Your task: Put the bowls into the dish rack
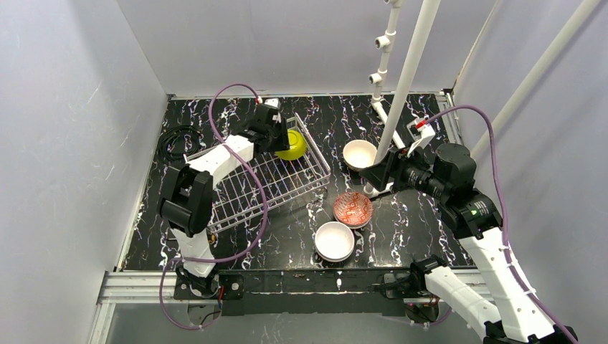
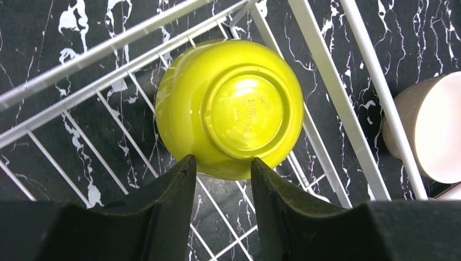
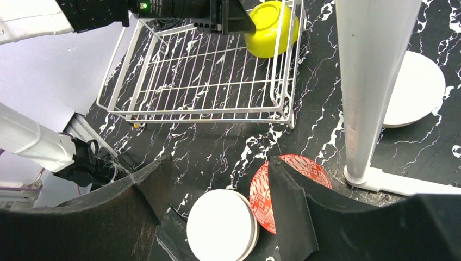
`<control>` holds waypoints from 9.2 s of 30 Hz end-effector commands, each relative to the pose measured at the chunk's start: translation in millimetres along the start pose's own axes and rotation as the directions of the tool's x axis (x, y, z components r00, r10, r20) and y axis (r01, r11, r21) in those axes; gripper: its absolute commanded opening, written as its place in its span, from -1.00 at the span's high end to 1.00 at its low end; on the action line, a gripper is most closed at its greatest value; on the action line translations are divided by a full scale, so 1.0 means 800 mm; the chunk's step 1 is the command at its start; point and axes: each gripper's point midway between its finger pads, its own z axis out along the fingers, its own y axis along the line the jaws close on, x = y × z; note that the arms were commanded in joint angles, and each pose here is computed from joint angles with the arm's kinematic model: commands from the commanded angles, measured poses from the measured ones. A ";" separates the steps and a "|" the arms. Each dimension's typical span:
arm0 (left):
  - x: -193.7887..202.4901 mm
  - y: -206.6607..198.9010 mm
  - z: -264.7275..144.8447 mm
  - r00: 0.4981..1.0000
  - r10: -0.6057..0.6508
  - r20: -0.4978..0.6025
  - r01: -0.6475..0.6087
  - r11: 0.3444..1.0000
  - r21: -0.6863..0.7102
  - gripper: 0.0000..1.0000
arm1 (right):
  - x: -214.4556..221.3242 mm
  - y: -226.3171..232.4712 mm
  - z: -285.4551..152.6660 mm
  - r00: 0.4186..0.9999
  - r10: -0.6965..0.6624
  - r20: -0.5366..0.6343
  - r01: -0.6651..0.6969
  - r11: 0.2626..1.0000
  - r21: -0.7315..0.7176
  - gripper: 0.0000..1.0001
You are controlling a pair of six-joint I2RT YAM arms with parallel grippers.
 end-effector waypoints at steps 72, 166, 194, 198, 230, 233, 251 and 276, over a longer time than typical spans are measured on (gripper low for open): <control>0.277 -0.241 -0.244 0.784 0.618 0.054 -0.556 0.662 0.503 -0.21 | 0.229 -0.066 0.008 0.904 0.317 -0.286 -0.227 0.925 0.306 -0.26; 0.334 -0.259 -0.211 0.858 0.332 -0.393 -0.209 0.923 0.322 0.62 | 0.195 -0.118 -0.064 0.931 0.361 -0.056 -0.262 0.766 0.587 -0.31; 0.230 -0.249 -0.280 0.907 0.329 -0.265 -0.192 0.880 0.435 1.00 | 0.160 -0.109 -0.064 0.934 0.351 0.066 -0.331 0.781 0.530 -0.32; 0.190 -0.246 -0.288 0.941 0.253 -0.224 -0.122 0.873 0.473 1.00 | 0.151 -0.108 -0.068 0.932 0.348 0.096 -0.345 0.779 0.524 -0.32; -0.059 -0.157 -0.167 0.806 -0.553 -0.214 0.559 0.589 0.584 1.00 | 0.005 -0.118 -0.071 0.923 0.061 0.379 -0.286 0.770 0.571 -0.48; -0.056 -0.155 -0.156 0.789 -0.574 -0.219 0.579 0.577 0.577 1.00 | 0.007 -0.119 -0.067 0.924 0.061 0.378 -0.284 0.773 0.568 -0.50; -0.010 -0.146 -0.136 0.768 -0.513 -0.384 0.634 0.518 0.575 1.00 | 0.028 -0.131 -0.062 0.942 0.061 0.331 -0.262 0.751 0.607 -0.52; 0.011 -0.126 -0.079 0.773 -0.518 -0.366 0.621 0.498 0.606 1.00 | 0.033 -0.126 -0.065 0.934 0.118 0.337 -0.308 0.745 0.592 -0.52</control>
